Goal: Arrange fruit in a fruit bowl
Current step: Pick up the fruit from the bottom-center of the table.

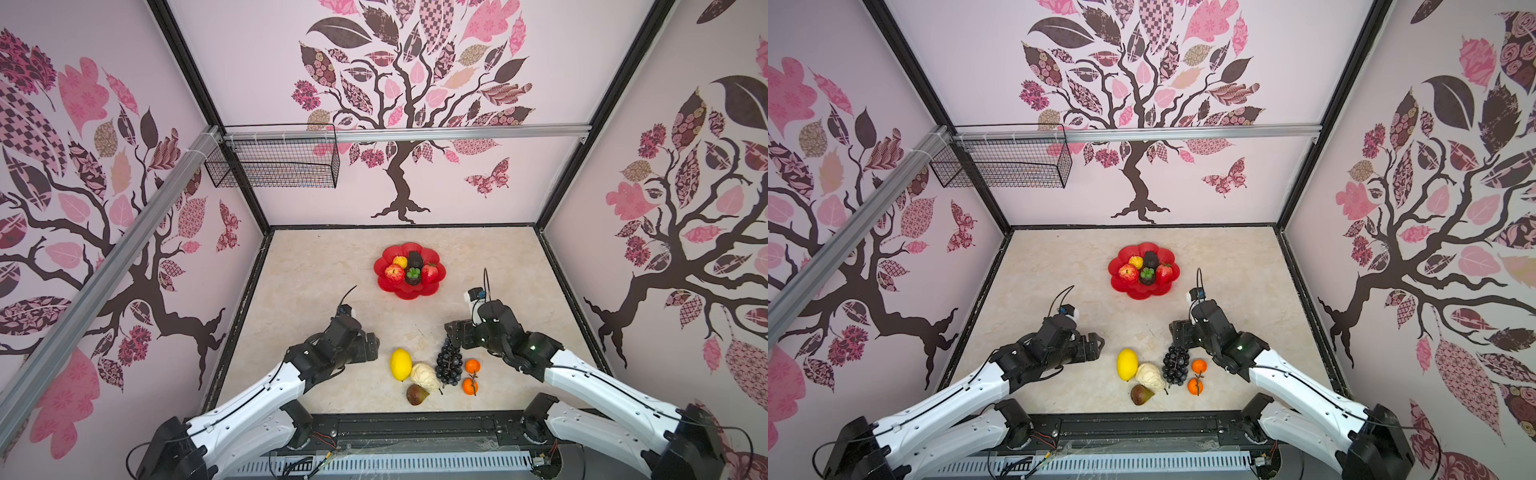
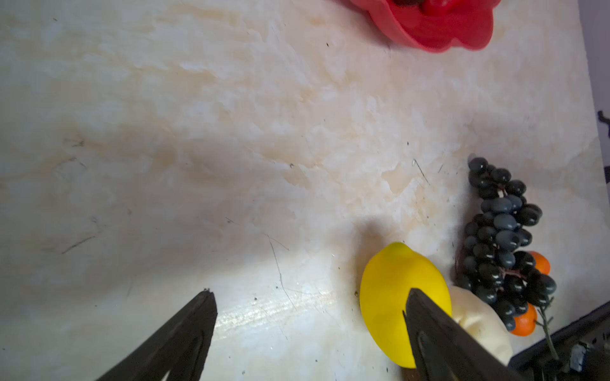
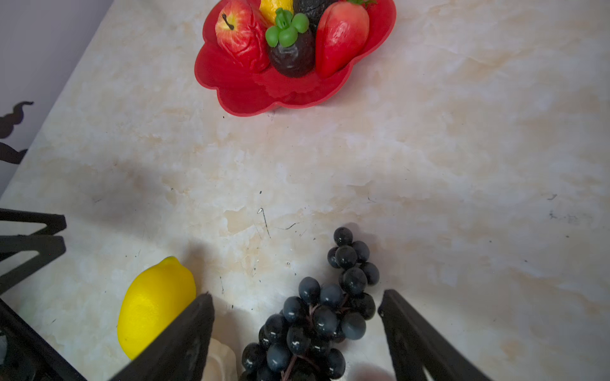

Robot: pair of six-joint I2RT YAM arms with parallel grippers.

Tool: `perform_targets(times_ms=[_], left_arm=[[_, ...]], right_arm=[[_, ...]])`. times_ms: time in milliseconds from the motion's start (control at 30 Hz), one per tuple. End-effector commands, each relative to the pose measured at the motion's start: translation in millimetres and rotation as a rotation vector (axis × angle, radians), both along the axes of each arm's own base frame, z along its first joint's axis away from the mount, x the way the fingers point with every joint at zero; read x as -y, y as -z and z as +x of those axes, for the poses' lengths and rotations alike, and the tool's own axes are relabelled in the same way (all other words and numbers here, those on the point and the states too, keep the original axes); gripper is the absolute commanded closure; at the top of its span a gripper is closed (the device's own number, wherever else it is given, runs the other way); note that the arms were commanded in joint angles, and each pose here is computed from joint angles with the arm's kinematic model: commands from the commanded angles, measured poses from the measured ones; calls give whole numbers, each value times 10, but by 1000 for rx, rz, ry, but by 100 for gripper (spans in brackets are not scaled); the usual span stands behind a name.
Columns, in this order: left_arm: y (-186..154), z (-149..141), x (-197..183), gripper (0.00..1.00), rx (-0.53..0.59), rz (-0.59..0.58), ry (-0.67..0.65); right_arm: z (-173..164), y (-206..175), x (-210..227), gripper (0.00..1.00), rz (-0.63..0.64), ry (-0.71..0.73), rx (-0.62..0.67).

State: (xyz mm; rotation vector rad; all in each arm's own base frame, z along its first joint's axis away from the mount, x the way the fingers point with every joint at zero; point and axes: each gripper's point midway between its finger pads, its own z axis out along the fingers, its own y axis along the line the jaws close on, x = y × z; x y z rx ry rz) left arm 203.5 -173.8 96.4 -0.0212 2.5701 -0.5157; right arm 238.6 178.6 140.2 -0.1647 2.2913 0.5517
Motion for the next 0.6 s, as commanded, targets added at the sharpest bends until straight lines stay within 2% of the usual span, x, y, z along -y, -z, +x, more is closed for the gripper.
perform_targets(times_ms=[0, 167, 300, 567], left_arm=[[-127, -79, 122, 8, -51, 2, 13], [-244, -192, 418, 8, -46, 30, 81], [-195, -250, 597, 6, -66, 96, 105], [-68, -224, 848, 2, -111, 141, 130]], right_arm=[[72, -219, -47, 15, 149, 56, 69], [19, -48, -63, 14, 174, 53, 34], [9, -11, -91, 12, 189, 44, 27], [-1, -24, -100, 11, 200, 39, 31]])
